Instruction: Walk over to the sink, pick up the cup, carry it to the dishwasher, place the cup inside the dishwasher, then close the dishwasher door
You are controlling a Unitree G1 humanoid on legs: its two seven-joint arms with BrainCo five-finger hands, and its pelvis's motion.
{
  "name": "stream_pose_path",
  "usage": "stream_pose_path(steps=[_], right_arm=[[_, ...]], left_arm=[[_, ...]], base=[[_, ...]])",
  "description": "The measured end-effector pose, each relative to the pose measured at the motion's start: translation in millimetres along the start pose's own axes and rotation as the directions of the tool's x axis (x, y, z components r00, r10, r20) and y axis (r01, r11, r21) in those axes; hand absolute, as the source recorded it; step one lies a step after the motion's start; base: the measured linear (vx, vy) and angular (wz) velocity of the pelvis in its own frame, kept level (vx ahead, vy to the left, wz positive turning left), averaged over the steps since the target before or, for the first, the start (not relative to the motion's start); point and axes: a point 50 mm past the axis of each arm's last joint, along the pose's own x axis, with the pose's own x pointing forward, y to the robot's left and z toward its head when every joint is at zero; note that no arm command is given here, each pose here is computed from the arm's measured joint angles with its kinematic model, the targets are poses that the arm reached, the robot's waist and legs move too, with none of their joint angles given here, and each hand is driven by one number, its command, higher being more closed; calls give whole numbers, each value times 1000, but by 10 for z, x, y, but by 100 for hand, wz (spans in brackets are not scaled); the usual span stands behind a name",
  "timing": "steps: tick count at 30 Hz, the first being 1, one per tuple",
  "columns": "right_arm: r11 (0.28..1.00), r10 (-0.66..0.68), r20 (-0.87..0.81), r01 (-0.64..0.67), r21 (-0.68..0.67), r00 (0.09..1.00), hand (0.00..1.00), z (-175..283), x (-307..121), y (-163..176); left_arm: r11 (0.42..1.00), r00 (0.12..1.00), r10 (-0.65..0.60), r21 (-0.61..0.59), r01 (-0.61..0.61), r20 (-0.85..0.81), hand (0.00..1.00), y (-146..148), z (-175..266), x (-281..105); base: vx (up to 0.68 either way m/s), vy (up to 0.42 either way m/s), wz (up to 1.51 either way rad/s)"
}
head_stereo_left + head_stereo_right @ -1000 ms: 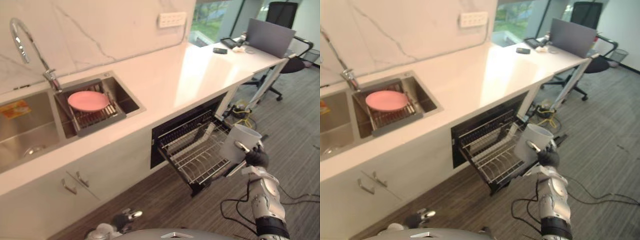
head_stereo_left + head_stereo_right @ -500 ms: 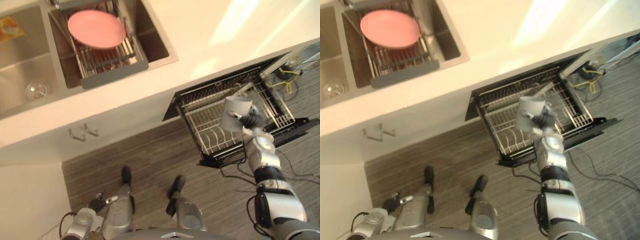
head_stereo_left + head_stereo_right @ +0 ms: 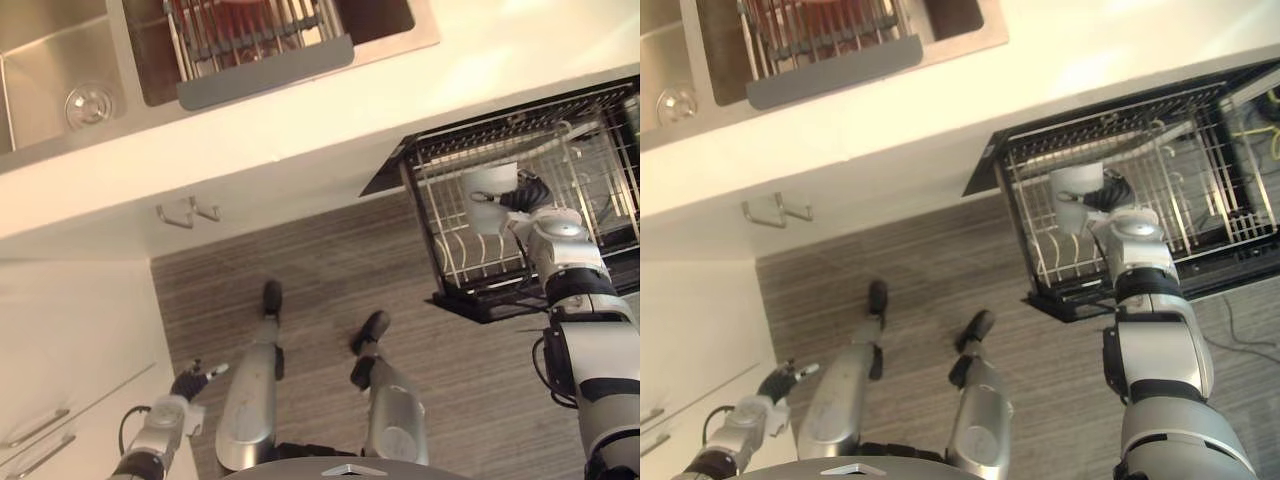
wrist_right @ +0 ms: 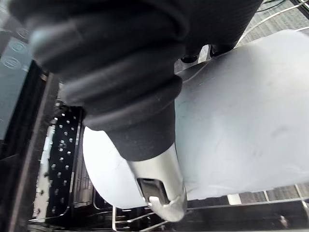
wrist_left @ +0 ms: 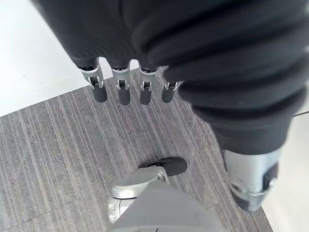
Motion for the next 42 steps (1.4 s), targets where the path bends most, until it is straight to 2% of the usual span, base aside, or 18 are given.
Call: stream_pose_path(steps=[2,5,12,13,22,30,34,38,42], right_arm=[[1000,-13,-42,13,-5,999,100,-41,7,-34],[999,-48,-92,46,-18,995,100,-109,14,-72],[987,-162,16,162,9,987,100,300,34,-224],[980,-198,23,197,6,980,0,311,29,-254],[955,-296,132,294,37,946,0,536,17,-261],[959,-276,260,245,144,925,0,734,-12,-157],[963,-252,285,210,172,925,0,605,-50,-54],[939,-262,221,195,284,939,0,264,-117,5],[918,-200,244,95,385,949,0,-97,-377,330]], left_arm=[[998,999,12,-57,-10,37,0,-29,173,50],[997,996,1,-77,6,94,0,-110,387,93],[990,993,-52,-126,66,105,0,-279,455,110],[989,992,-72,-126,84,101,0,-330,431,105],[983,990,-102,-141,116,99,0,-463,331,84],[978,991,-104,-171,116,80,0,-503,232,55],[975,996,-77,-205,84,46,0,-431,96,19],[970,999,-50,-239,47,-6,0,-356,-73,-31],[962,996,-13,-271,-11,-85,0,-268,-346,-120]], base=[[-61,-37,7],[-61,-30,13],[-61,-45,10],[-32,-47,5],[-20,-67,-1],[-23,-70,-3],[-20,-56,-14],[31,-63,-21],[91,-87,-29]])
